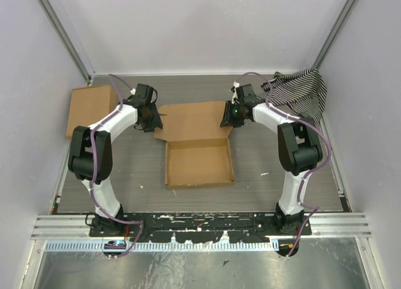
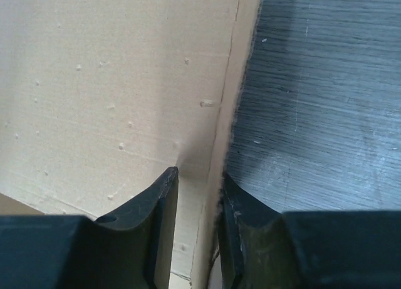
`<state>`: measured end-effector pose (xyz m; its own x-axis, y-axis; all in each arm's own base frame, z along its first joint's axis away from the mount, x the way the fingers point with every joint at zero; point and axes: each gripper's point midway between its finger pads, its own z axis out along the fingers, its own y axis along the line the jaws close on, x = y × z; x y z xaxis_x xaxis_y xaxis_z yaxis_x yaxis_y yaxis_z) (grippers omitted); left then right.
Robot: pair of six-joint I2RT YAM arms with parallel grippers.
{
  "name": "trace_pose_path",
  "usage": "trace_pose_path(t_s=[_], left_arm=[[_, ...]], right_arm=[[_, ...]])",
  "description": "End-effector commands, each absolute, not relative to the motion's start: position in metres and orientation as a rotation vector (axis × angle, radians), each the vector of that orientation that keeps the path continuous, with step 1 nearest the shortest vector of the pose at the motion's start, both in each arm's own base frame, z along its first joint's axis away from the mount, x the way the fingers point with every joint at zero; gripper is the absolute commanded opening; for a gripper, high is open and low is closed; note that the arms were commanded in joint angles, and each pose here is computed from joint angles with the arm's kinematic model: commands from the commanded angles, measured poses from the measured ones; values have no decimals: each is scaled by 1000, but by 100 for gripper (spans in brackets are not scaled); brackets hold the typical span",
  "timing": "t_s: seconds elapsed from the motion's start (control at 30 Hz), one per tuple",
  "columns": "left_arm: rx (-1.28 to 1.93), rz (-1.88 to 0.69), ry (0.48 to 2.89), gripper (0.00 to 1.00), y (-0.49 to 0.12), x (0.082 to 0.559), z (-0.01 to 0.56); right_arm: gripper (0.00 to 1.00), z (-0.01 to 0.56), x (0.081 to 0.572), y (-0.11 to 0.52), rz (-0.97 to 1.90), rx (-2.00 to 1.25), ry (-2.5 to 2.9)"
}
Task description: Fold the paper box
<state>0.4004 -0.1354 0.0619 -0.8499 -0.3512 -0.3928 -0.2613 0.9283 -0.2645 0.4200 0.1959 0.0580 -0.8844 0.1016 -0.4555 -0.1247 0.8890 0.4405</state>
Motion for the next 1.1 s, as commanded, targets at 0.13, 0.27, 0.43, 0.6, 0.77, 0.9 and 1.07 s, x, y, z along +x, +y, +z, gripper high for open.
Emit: trace_pose_path(t_s=[0.13, 0.27, 0.43, 0.6, 0.77, 0.9, 1.07], left_arm=[[-351, -314, 2604, 43, -159, 397, 91], [-301, -309, 2601, 43, -174, 396, 95], [-248, -301, 2606, 43, -191, 397, 99], [-211, -295, 2606, 43, -203, 400, 101], [-198, -288, 2641, 42, -209, 398, 86], [-197, -272, 2670, 41, -210, 398, 73], [-175, -222, 2693, 40, -211, 399, 64]], right_arm=[[35, 96, 429, 199, 467, -71, 2492], [37, 97, 428, 203, 428, -78, 2490], [37, 102, 426, 204, 401, -77, 2483], [37, 105, 423, 203, 399, -69, 2478], [37, 104, 421, 204, 409, -64, 2483], [37, 104, 420, 206, 414, -69, 2484], [37, 99, 417, 207, 409, -73, 2500]])
